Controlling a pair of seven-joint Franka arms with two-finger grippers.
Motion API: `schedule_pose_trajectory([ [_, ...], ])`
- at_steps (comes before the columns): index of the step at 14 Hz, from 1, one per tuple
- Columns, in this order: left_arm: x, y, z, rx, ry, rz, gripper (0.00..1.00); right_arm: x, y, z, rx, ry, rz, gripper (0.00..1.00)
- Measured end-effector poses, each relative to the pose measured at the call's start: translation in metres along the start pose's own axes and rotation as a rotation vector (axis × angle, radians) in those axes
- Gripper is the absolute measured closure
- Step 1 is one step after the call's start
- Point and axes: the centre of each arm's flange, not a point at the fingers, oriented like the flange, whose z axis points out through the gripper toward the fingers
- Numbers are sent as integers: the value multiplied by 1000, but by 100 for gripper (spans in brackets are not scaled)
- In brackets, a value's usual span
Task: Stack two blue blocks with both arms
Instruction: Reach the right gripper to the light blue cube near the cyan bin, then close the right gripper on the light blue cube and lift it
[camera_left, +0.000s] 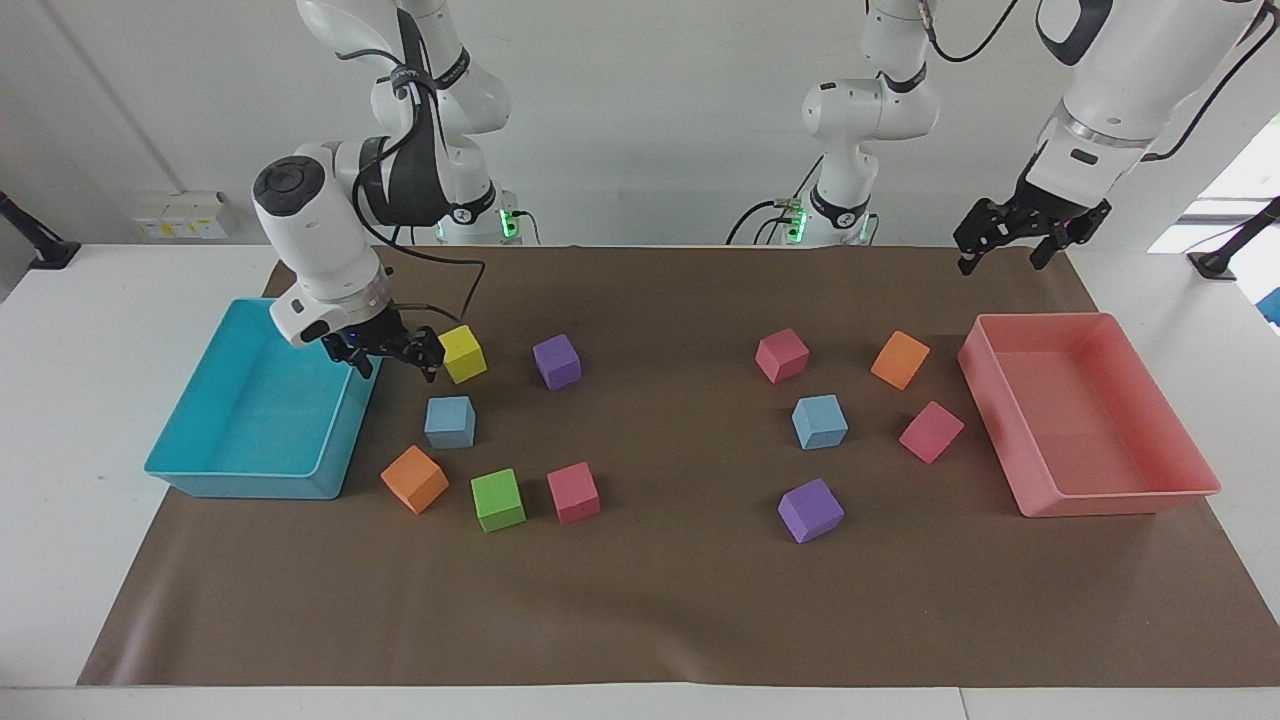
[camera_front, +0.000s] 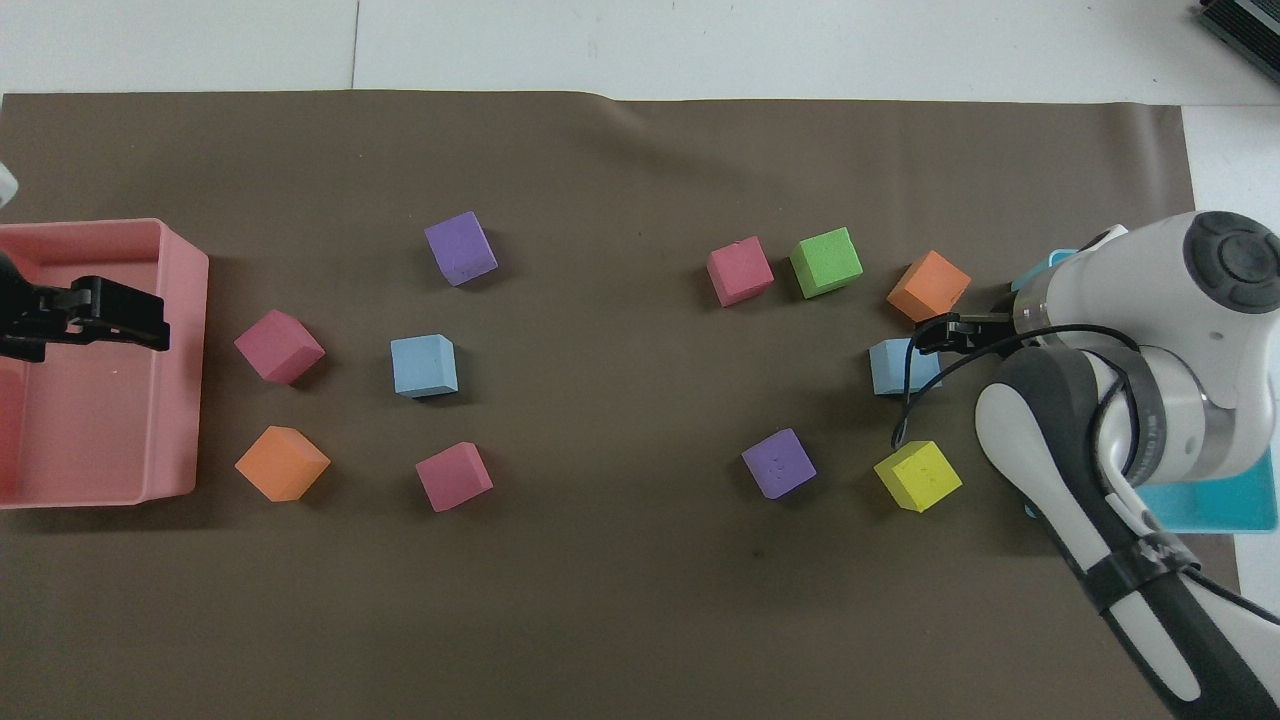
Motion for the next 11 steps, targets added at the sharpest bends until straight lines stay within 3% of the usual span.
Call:
schedule_pose_trajectory([
  [11,0,0,0,0,-2,1,0,4,-9,71,0,-2,-5,0],
])
